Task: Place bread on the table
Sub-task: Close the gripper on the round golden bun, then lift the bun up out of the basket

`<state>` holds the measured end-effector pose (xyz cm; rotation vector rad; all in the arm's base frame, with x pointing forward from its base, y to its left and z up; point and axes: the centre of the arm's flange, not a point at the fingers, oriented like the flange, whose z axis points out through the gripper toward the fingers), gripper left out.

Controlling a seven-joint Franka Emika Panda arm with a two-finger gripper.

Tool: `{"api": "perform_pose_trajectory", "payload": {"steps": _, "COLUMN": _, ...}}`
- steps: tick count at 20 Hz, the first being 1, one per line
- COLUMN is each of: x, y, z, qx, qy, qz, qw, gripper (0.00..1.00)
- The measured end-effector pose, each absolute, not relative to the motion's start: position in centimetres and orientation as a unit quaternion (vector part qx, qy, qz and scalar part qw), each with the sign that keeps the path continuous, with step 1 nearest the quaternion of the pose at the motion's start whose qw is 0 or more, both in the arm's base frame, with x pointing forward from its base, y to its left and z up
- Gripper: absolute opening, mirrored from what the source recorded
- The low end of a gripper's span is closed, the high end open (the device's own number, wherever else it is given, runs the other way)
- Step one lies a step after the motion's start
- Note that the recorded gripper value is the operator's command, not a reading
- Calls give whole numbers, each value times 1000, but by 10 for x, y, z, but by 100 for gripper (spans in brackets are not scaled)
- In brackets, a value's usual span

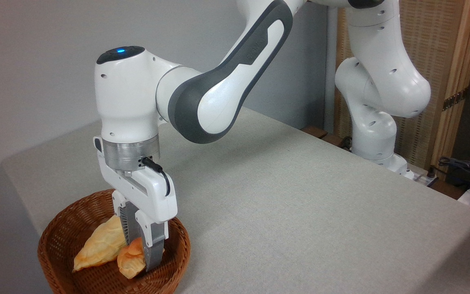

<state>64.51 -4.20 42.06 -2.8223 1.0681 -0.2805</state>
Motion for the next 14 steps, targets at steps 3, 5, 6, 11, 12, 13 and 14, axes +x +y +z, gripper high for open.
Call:
{"api": "perform_pose_trajectory", "payload": {"steps": 3, "x": 645, "y": -42, "z": 423, "qx": -930, "qy": 352, "qz": -95, "qw": 56, "gripper": 52}}
{"api": "perform_pose_trajectory", "payload": {"steps": 5, "x": 646, "y": -42, "z": 434, "qx": -929, "qy": 351, "qz": -103, "qw": 58, "gripper": 52}}
{"api": "perform_pose_trajectory", "payload": {"steps": 6, "x": 645, "y": -43, "z": 442, "qx": -928, "qy": 351, "qz": -110, "qw": 60, "gripper": 53}}
{"api": "perform_pose_trajectory", "payload": {"steps": 11, "x": 623, "y": -48, "z": 489, "qx": -927, "qy": 355, "qz": -103, "qw": 55, "gripper": 57}}
{"api": "perform_pose_trajectory", "payload": {"steps": 12, "x": 617, "y": -49, "z": 499, "qx": -928, "qy": 356, "qz": -97, "qw": 53, "gripper": 60}}
{"api": "perform_pose_trajectory", "payload": {"steps": 13, "x": 610, "y": -50, "z": 506, "qx": -929, "qy": 356, "qz": -89, "qw": 49, "gripper": 61}}
{"api": "perform_pose_trajectory", "payload": {"steps": 14, "x": 604, "y": -50, "z": 511, "qx": -930, "qy": 355, "qz": -80, "qw": 42, "gripper": 61}}
